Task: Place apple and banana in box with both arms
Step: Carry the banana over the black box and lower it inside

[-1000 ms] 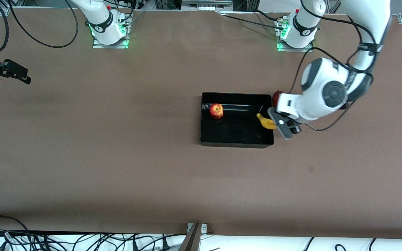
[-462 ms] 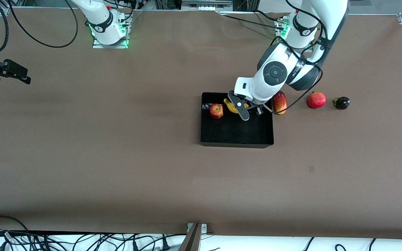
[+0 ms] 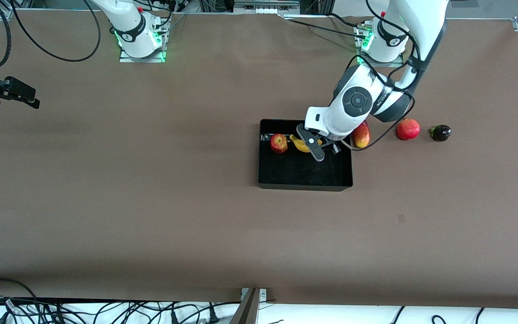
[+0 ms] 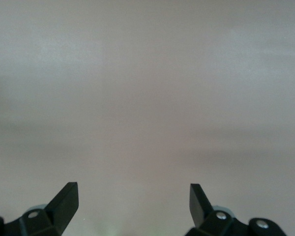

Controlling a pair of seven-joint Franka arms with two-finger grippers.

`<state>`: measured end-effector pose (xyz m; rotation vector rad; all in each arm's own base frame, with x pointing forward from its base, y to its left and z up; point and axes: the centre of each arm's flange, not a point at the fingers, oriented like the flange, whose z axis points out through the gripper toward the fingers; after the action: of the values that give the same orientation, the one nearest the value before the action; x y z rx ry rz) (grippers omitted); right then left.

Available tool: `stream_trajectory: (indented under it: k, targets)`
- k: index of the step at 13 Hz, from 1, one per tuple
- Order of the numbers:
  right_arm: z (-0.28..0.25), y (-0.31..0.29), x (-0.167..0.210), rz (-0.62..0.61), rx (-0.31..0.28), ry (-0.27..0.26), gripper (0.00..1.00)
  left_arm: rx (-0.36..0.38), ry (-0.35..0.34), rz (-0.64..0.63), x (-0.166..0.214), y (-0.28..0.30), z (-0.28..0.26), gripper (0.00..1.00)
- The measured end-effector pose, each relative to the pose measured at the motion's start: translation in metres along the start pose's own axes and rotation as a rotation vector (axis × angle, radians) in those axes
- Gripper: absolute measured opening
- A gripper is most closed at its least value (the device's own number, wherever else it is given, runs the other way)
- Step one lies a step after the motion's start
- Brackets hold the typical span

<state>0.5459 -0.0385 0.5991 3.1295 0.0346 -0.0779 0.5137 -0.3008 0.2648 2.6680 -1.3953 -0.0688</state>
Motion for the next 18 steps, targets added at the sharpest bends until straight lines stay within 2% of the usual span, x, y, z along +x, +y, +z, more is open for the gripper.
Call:
stream_trajectory:
  k: [4, 16, 18]
  targets:
    - [0.0, -0.002, 0.0, -0.003, 0.0, 0.0, 1.0, -0.007, -0.006, -0.027, -0.006, -0.016, 0.027, 0.34]
    - [0.0, -0.003, 0.0, -0.005, 0.006, 0.001, 1.0, 0.025, -0.001, -0.016, -0.009, -0.033, 0.05, 0.34]
    - [0.0, -0.004, 0.0, -0.006, 0.008, 0.001, 1.0, 0.028, -0.002, -0.024, -0.011, -0.037, 0.05, 0.5]
